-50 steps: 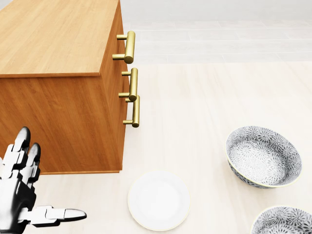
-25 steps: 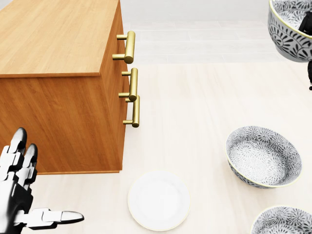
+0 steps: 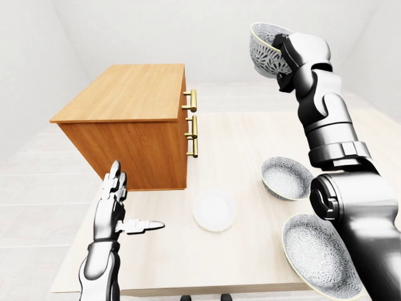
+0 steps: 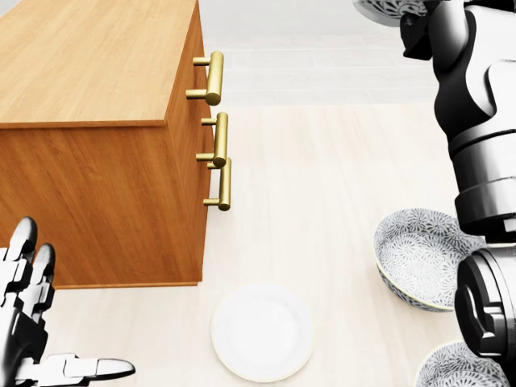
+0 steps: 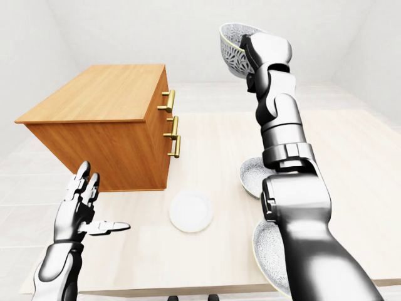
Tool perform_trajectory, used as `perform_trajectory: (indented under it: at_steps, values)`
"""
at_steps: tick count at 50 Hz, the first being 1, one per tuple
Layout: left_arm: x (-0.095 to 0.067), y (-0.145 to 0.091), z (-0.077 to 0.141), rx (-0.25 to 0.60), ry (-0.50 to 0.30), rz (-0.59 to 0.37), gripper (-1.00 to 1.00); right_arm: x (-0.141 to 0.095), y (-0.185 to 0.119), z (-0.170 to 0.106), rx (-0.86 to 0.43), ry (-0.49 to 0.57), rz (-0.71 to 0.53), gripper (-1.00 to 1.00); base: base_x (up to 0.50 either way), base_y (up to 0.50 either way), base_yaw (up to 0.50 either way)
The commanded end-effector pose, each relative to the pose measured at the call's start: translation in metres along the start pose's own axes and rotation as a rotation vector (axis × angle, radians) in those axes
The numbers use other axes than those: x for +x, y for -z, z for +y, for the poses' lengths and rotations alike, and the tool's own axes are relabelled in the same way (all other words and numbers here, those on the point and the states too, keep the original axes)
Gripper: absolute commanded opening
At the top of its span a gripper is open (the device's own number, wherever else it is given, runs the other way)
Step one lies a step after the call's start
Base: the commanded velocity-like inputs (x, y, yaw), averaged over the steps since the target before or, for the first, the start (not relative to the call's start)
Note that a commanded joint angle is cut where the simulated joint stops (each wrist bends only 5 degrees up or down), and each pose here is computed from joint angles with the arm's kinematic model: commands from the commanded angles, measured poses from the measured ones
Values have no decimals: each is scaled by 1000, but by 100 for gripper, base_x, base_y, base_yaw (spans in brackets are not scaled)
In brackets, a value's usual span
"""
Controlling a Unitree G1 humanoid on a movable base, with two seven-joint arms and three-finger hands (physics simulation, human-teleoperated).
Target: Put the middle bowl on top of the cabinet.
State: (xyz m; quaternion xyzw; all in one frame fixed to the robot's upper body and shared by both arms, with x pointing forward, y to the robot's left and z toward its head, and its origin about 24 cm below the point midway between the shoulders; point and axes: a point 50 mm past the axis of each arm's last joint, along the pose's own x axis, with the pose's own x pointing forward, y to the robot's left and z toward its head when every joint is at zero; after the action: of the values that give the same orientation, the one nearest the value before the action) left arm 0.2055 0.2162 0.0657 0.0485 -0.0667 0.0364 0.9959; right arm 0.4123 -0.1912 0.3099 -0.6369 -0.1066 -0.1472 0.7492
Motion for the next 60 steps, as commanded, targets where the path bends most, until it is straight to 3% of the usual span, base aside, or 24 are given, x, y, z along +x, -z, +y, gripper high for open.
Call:
perform_trajectory:
  at_steps: [1, 17, 29, 46, 60]
  values:
    - [-5, 5, 2, 10, -9, 27, 100, 15, -38, -18, 66, 20, -41, -100, 0, 0, 0]
    - [-8, 14, 8, 42, -34, 75, 100, 13, -79, -3, 203, -23, -102, -100, 0, 0, 0]
    - [-11, 13, 13, 60, -51, 77, 100, 6, -117, 1, 233, -28, -186, -100, 0, 0, 0]
    - [-23, 1, 19, 59, -61, 42, 100, -4, -160, -4, 162, -9, -298, -100, 0, 0, 0]
    - [-31, 8, 25, 52, -68, 78, 100, -14, -187, -2, 142, -26, -371, -100, 0, 0, 0]
